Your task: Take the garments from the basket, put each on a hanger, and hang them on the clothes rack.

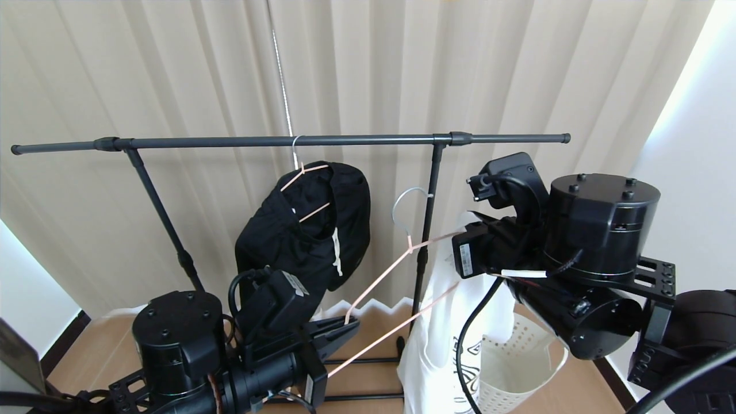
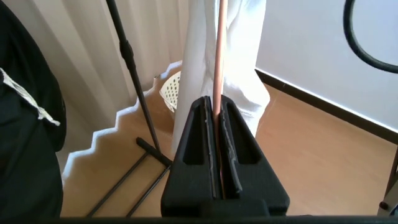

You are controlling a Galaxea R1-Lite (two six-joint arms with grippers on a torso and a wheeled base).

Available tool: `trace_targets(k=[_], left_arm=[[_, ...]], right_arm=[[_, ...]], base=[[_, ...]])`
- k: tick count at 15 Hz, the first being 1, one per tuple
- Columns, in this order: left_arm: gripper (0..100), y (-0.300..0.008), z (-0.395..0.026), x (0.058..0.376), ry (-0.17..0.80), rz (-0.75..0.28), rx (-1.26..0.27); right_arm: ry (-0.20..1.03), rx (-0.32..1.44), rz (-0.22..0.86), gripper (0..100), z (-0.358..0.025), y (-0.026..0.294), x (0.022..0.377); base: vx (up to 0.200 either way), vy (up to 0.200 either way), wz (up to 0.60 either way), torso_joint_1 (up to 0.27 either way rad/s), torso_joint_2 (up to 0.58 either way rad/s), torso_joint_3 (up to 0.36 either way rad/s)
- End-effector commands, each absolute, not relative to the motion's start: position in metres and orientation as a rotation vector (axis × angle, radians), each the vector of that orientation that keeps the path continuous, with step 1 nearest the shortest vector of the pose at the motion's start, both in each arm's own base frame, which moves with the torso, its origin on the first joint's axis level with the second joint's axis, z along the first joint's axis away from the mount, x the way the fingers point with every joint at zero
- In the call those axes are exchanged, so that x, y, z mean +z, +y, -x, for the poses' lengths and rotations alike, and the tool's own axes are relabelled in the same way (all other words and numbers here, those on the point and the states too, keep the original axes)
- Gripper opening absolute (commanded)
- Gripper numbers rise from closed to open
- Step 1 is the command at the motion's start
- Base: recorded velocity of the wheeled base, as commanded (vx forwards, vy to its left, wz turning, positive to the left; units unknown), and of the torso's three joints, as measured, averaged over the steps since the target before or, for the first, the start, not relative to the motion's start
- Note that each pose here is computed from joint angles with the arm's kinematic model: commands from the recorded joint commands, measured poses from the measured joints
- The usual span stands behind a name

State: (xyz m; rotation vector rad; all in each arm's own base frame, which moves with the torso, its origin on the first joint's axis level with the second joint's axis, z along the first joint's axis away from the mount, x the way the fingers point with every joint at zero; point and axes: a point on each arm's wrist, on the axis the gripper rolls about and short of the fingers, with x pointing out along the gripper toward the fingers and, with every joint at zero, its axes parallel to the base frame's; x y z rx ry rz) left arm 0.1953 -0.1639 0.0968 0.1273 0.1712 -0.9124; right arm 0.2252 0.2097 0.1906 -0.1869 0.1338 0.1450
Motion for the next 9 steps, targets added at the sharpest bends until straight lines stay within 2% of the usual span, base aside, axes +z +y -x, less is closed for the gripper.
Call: trace_targets(k=[1, 9], left_arm=[[0, -0.164, -0.195, 0.096, 0.175, -0.128, -0.912], [0, -0.164, -0.195, 0.098, 0.157, -0.123, -0.91]], right_arm=[[0.122, 0.184, 0.176, 0, -0.215, 0.217, 0.194], [0.095, 0.311, 0.104, 0, -0.183, 0.242, 0.195]], base=[[0.0, 0.0, 0.0, 0.0, 0.0, 0.0], [0.0, 0.0, 0.0, 0.0, 0.0, 0.0]])
